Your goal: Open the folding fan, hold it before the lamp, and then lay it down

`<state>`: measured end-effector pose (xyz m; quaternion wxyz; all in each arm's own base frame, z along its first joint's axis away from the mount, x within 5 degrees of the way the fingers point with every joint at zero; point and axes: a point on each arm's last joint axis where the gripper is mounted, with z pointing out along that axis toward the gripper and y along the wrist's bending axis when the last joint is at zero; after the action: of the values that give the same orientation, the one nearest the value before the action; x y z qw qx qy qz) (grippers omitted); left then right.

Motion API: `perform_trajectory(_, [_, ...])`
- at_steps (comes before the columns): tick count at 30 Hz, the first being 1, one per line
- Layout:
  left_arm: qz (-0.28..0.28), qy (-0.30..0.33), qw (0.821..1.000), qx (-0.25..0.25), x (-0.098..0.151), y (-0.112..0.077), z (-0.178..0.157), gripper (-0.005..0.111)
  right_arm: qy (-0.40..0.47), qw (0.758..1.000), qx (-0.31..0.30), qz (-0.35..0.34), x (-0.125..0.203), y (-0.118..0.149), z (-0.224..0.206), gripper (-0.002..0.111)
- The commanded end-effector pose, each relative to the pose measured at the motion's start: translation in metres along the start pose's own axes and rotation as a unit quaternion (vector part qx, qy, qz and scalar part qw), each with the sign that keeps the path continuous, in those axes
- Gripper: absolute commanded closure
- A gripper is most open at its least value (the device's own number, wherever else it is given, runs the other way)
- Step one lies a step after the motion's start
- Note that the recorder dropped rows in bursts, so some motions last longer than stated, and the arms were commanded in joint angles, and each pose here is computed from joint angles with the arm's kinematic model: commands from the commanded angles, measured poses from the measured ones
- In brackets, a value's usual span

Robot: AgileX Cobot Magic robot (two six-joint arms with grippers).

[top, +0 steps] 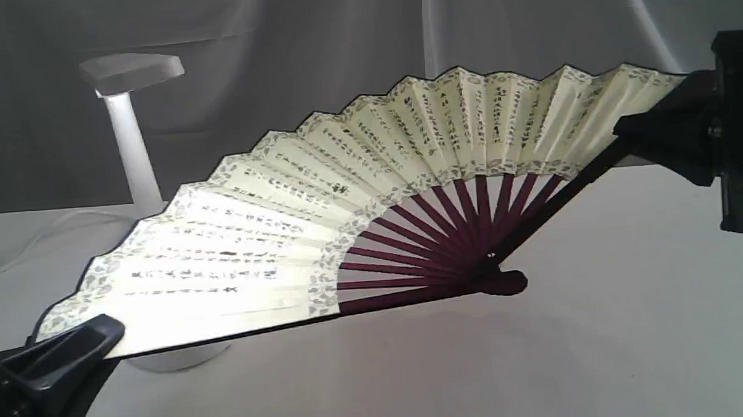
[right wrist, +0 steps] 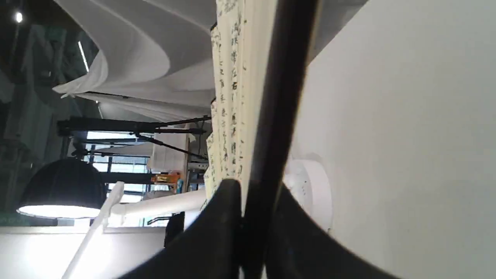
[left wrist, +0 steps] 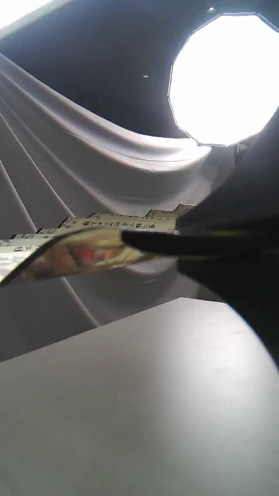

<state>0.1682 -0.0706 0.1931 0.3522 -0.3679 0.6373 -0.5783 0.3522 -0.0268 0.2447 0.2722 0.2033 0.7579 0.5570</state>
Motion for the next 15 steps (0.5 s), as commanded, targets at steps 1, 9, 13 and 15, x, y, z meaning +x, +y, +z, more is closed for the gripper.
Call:
perform_trajectory(1, [0.004, 0.006, 1.0, 0.005, -0.001, -0.001, 0.011, 0.107, -0.005, 0.999, 0.028, -0.027, -0.004, -0.012, 0.0, 0.108])
perform_trajectory(9, [0.005, 0.027, 1.0, -0.012, -0.002, 0.008, 0.033, 0.107, -0.026, 0.998, 0.058, -0.004, -0.014, -0.036, -0.001, 0.108])
perform_trajectory(13, [0.002, 0.033, 0.999, -0.018, -0.003, 0.013, 0.043, 0.107, -0.035, 0.997, 0.069, 0.009, -0.02, -0.05, -0.008, 0.108])
perform_trajectory(15, [0.005, 0.041, 0.999, -0.022, -0.003, 0.015, 0.05, 0.107, -0.039, 0.997, 0.072, 0.013, -0.022, -0.054, -0.011, 0.108])
